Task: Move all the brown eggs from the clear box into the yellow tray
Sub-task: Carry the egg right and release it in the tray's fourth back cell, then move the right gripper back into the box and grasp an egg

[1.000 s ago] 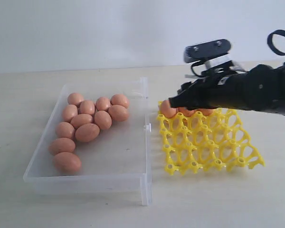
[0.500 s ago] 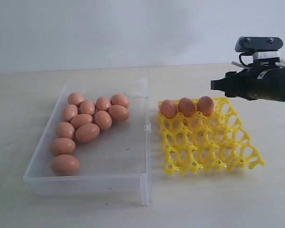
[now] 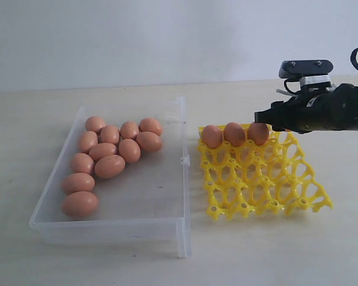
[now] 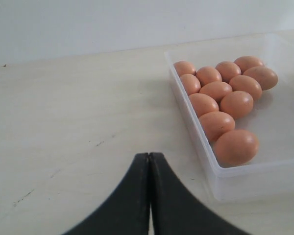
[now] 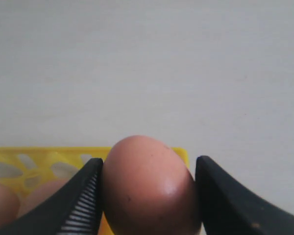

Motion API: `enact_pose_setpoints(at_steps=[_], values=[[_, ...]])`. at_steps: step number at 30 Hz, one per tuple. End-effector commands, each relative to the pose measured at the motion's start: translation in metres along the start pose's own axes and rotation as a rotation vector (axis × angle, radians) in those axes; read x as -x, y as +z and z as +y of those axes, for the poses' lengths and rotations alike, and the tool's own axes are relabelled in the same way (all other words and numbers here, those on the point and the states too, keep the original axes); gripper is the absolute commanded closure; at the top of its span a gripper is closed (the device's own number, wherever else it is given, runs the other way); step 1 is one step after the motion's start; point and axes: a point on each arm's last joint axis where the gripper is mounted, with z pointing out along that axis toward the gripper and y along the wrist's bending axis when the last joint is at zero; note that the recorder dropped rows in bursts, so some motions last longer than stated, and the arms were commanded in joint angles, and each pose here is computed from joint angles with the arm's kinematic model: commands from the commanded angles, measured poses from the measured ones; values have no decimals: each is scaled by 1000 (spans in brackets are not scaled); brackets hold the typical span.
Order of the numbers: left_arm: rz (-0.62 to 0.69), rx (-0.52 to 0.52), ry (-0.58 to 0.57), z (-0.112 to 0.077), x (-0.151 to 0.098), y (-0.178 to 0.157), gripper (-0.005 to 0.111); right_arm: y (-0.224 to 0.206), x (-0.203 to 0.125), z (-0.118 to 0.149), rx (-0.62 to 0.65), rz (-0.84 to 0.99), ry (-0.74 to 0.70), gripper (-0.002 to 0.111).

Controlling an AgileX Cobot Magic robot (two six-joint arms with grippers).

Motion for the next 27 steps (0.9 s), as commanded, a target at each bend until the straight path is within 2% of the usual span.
enact_pose_setpoints(at_steps=[1,9,11,12,15,20,22,27], values=[[-19,-3,0,0,2,-1,107,0,3,-2,-2,-15,-4,108],[-19,-3,0,0,2,-1,107,0,2,-2,-1,-6,-4,108],[-19,-3,0,0,2,-1,107,0,2,-1,0,-2,-9,105],[-19,-3,0,0,2,-1,107,0,2,-1,0,0,-9,102],[-19,-3,0,0,2,-1,107,0,2,-1,0,1,-9,84],[-19,-3,0,0,2,-1,107,0,2,-1,0,1,-9,47],[-19,-3,0,0,2,-1,107,0,2,-1,0,1,-9,42],[-19,-3,0,0,2,-1,107,-3,6,-1,1,-13,-6,41]])
